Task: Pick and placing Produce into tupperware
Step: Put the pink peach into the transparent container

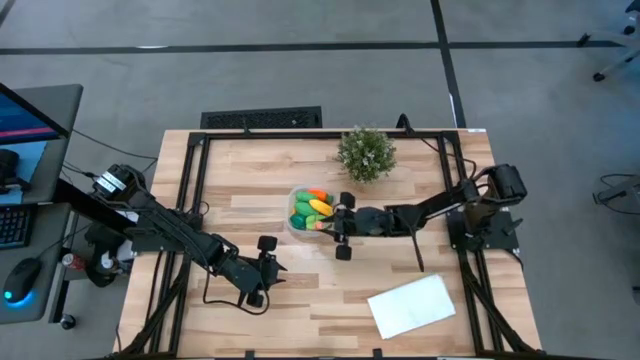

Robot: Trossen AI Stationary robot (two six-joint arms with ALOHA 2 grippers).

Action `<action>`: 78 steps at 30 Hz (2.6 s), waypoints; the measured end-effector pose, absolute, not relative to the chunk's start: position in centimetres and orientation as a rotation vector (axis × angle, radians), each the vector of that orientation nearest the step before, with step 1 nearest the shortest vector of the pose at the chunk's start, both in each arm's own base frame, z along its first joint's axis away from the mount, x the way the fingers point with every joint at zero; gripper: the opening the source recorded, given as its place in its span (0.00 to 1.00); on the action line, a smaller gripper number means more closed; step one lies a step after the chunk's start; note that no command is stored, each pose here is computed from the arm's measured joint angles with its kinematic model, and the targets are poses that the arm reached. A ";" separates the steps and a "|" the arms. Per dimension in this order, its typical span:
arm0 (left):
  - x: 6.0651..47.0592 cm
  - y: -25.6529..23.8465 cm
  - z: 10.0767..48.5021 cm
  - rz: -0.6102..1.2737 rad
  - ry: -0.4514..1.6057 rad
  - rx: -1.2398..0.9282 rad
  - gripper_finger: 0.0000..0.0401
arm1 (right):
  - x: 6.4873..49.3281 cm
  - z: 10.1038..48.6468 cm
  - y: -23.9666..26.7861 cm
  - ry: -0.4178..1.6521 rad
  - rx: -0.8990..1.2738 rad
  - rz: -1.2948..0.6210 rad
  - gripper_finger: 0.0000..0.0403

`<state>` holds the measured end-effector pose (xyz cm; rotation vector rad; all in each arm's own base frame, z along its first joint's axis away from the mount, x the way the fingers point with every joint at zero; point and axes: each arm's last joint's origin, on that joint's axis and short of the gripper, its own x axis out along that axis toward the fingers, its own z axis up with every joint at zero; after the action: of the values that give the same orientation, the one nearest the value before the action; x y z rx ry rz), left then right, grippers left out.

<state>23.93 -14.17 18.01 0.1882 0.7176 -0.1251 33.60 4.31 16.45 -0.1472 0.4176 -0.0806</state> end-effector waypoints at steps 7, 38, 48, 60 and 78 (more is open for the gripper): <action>23.9 -14.2 18.0 -0.125 0.718 0.188 0.29 | 35.3 18.2 3.9 0.465 -0.204 -0.075 0.27; 23.8 -14.1 17.9 -0.122 0.738 0.200 0.29 | 37.5 22.0 -1.1 0.577 -0.172 -0.037 0.27; 23.8 -14.1 17.8 -0.122 0.741 0.202 0.29 | 39.0 19.5 -1.4 0.572 -0.159 -0.009 0.27; 23.7 -14.0 17.7 -0.120 0.753 0.209 0.29 | 42.1 18.3 -3.4 0.605 -0.138 -0.054 0.27; 23.4 -14.3 17.6 -0.140 0.779 0.178 0.29 | 43.5 17.5 -4.5 0.708 -0.106 -0.074 0.27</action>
<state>23.38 -14.31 17.60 0.1780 0.7790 -0.1403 43.49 -4.50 17.50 -0.1059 0.7083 -0.0743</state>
